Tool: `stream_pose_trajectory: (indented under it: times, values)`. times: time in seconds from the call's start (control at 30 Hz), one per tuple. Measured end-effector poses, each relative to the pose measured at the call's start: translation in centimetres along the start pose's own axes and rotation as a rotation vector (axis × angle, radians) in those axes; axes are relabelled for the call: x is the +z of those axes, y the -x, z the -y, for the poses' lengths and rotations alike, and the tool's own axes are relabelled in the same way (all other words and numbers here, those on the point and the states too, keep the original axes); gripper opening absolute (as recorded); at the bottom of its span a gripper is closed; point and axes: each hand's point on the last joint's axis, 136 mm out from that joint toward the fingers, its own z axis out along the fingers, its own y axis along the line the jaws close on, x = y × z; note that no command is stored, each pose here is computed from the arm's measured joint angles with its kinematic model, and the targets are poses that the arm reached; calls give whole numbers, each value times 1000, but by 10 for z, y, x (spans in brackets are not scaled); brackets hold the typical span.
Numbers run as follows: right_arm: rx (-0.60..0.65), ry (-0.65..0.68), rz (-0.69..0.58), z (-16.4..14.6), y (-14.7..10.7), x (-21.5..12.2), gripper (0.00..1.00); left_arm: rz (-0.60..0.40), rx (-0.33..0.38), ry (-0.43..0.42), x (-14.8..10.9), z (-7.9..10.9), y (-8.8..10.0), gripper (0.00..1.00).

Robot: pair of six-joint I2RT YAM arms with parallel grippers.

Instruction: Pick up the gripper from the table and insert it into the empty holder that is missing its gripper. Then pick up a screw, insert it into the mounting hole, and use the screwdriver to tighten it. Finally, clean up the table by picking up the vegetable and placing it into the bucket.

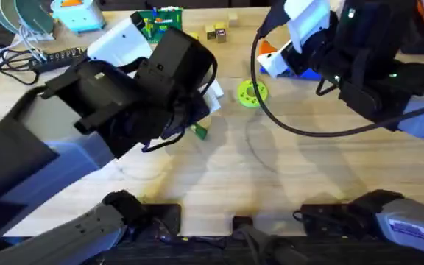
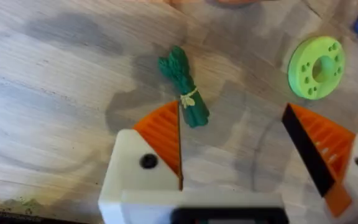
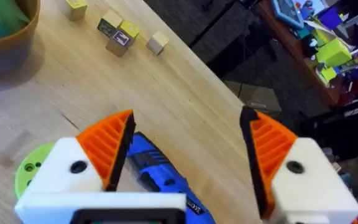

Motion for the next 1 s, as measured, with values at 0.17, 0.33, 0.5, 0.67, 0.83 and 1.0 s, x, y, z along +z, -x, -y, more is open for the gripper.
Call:
stream_pose_trajectory:
  times: [0.17, 0.33, 0.5, 0.67, 0.83, 1.0]
  values:
    - [3, 0, 0, 0, 0, 0, 991, 20, -4, 40, 6, -4, 3, 993]
    - [2, 8, -13, -2, -3, 0, 991, -9, 18, 129, 27, -13, -4, 993]
    - [0, 18, -29, -4, -7, 0, 991, -50, 19, 214, 49, -21, -14, 993]
    - [2, 18, -29, -4, -7, 0, 991, -67, -20, 270, 60, -28, -20, 992]
    - [2, 18, -29, -4, -7, 0, 991, -72, -76, 313, 69, -35, -22, 993]
    - [2, 18, -29, -4, -7, 0, 991, -63, -120, 316, 80, -34, -18, 992]
